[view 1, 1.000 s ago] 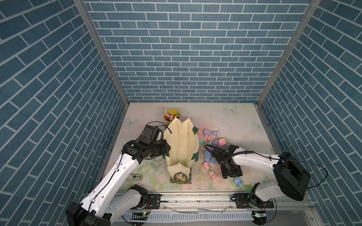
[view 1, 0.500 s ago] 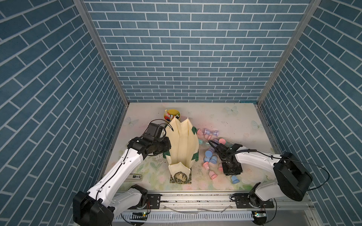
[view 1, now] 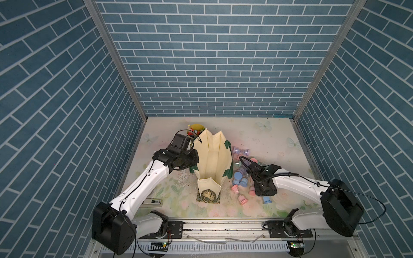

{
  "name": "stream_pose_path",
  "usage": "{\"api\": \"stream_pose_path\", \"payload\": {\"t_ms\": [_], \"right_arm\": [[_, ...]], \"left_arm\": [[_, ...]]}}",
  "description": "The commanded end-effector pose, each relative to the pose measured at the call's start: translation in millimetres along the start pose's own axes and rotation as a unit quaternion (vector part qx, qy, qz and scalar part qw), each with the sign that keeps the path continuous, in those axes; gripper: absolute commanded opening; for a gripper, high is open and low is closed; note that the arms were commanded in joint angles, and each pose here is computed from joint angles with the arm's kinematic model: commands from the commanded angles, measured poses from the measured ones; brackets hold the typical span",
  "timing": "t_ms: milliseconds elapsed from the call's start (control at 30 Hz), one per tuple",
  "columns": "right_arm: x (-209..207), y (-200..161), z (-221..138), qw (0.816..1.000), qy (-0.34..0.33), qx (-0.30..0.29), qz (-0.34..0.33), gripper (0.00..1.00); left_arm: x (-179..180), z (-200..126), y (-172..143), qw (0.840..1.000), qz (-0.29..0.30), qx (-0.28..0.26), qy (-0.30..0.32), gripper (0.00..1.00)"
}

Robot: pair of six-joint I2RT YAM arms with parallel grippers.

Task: Put the hourglass into the canvas bag
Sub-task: Pick up the hourglass from the center of the board.

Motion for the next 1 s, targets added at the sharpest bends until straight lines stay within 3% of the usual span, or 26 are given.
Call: {"api": "stream_pose_path", "payload": {"t_ms": [0, 67, 400, 700, 800, 967], "right_arm": [[-9.3, -1.1, -9.0, 0.999, -0.015, -0.028, 0.041, 0.06], [-12.8, -1.5, -17.4, 0.998, -0.015, -0.041, 0.048, 0.02], [-27.2, 8.5, -92.9, 0.989, 0.021, -0.125, 0.076, 0.0], [4.3, 38.8, -183.7, 0.969, 0.09, -0.225, 0.038, 0.0], [29.6, 54.1, -211.6, 0.96, 0.125, -0.252, 0.012, 0.0], [71.6, 76.7, -241.1, 0.946, 0.187, -0.266, -0.017, 0.0]], "left_arm": [[-8.4, -6.9, 13.3, 0.999, 0.021, -0.037, -0.005, 0.06], [-5.9, -6.9, 13.2, 0.999, 0.017, -0.043, 0.0, 0.0], [12.2, -14.6, 4.3, 0.996, -0.028, -0.079, 0.011, 0.0], [17.5, -16.5, -1.5, 0.994, -0.06, -0.096, -0.011, 0.0], [14.7, -16.5, 0.5, 0.994, -0.053, -0.092, -0.014, 0.26], [6.8, -33.5, 3.4, 0.994, -0.039, -0.101, -0.025, 0.46]]}}
Point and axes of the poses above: each gripper's point midway between its finger pads, its own z axis out along the fingers, its own x axis along the line the jaws close on, y = z × x, the point moved 10 cm from there along -z, back along the fingers, and after that the axes turned 5 degrees about -z, right-handed, at the moved point
